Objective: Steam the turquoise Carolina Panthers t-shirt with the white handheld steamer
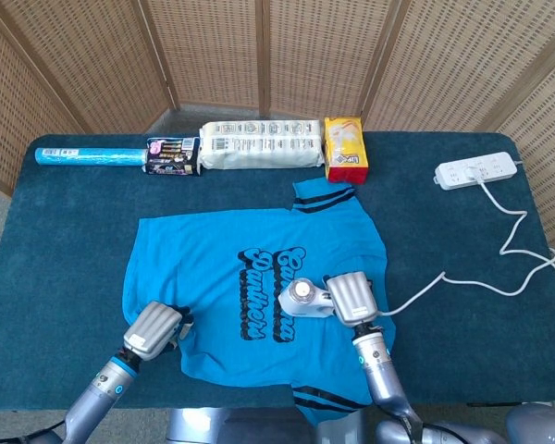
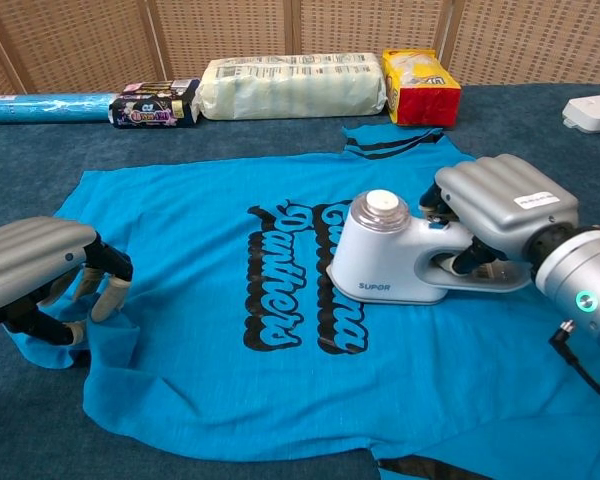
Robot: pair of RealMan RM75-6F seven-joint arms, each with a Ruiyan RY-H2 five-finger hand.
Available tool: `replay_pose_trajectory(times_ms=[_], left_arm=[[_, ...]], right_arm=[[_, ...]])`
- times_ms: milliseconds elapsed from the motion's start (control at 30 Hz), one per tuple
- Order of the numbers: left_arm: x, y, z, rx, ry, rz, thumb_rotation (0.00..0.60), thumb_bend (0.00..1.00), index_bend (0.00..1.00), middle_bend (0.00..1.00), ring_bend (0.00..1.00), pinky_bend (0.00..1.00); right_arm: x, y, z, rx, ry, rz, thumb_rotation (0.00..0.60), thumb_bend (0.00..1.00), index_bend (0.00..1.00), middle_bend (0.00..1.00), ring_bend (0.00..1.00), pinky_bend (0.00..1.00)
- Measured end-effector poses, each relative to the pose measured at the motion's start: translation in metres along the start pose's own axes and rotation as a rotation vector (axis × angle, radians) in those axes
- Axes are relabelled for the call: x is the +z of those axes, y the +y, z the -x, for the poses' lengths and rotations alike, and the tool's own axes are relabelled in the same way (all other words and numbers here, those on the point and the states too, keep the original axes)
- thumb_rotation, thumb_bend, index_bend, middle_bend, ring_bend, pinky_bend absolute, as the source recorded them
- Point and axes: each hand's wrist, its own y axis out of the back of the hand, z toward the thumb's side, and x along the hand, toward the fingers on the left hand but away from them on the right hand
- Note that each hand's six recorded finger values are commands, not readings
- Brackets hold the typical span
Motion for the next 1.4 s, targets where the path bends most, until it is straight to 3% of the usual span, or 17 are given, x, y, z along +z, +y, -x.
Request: replay_pose_trajectory(times_ms=[700, 1400], left_arm=[[-0.002, -0.002, -0.005, -0.006, 0.010, 0.004, 0.600, 0.41, 0.72, 0.69, 0.65, 0.72], [-0.005, -0.001, -0.005, -0.003, 0.023, -0.001, 0.600, 0.41, 0.72, 0.69, 0.65, 0.72]], right_arm=[[-0.007, 0.012, 0.033, -0.022, -0.012, -0.067, 0.600, 0.36, 0.72, 0.77, 0.84, 0.74], [-0.019, 0.020, 0.057, -0.031, -0.062, -0.043, 0.600, 0.36, 0.72, 0.77, 0.84, 0.74]])
